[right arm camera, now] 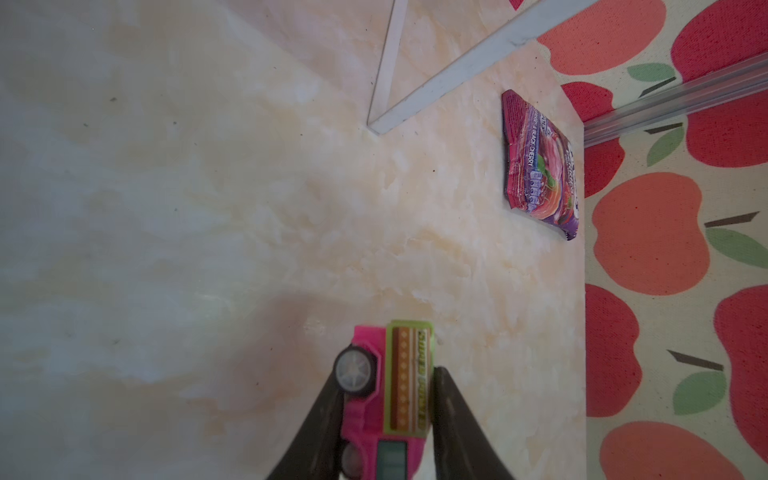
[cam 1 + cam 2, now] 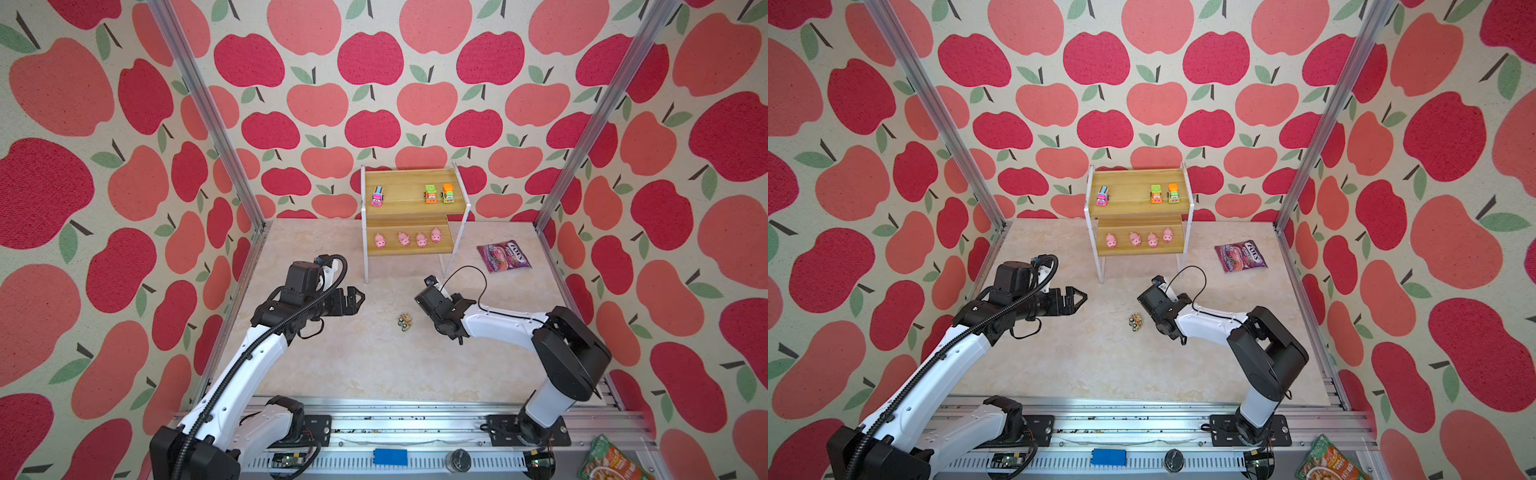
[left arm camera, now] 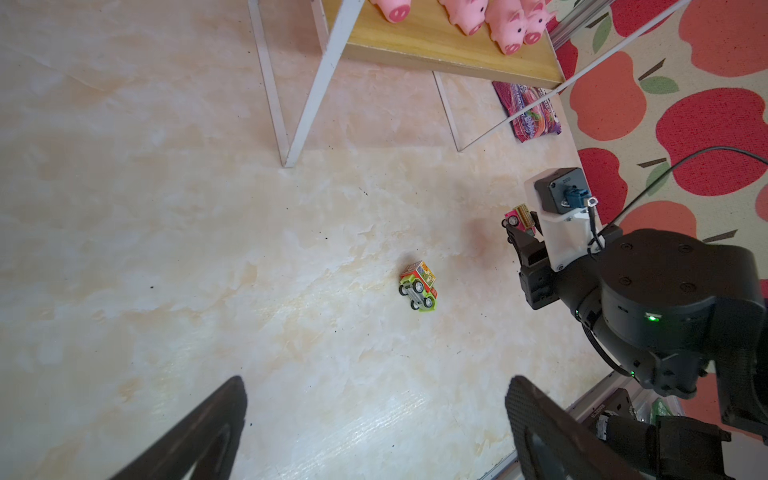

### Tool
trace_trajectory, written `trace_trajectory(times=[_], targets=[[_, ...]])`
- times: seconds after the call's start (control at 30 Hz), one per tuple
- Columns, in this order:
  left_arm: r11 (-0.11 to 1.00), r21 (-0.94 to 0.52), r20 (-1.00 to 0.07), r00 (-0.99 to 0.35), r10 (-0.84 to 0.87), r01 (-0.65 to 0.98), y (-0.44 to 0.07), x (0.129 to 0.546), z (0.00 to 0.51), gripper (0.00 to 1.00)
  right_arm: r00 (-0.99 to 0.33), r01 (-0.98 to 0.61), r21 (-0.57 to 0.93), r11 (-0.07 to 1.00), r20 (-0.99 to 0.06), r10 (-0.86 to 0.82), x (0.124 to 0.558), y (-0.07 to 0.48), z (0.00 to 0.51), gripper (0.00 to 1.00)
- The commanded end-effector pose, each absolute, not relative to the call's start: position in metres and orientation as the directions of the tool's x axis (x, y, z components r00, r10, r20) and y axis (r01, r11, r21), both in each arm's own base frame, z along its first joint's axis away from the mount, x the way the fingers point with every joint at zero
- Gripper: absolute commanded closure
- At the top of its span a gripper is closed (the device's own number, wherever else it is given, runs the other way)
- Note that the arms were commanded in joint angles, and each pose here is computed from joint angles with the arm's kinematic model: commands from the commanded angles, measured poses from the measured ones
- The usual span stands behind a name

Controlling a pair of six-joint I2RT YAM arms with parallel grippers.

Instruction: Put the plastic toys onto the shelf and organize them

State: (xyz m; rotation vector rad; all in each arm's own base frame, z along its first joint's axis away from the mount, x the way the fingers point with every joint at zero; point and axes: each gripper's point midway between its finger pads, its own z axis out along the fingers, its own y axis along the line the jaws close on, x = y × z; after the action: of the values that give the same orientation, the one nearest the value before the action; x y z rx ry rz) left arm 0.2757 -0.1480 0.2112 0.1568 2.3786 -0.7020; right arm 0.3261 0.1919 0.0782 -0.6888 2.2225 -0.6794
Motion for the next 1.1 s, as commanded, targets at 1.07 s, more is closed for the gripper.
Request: trace_trajectory(times=[1.07], targets=[[0.817,-0.474,-0.646,-0.76,-0.068,0.329,-0.153,0.265,0.221,0.0,-0.565,-0.395,-0.833,0.388,-0.113,-0.818,0.314,0.227,0.031,0.5]])
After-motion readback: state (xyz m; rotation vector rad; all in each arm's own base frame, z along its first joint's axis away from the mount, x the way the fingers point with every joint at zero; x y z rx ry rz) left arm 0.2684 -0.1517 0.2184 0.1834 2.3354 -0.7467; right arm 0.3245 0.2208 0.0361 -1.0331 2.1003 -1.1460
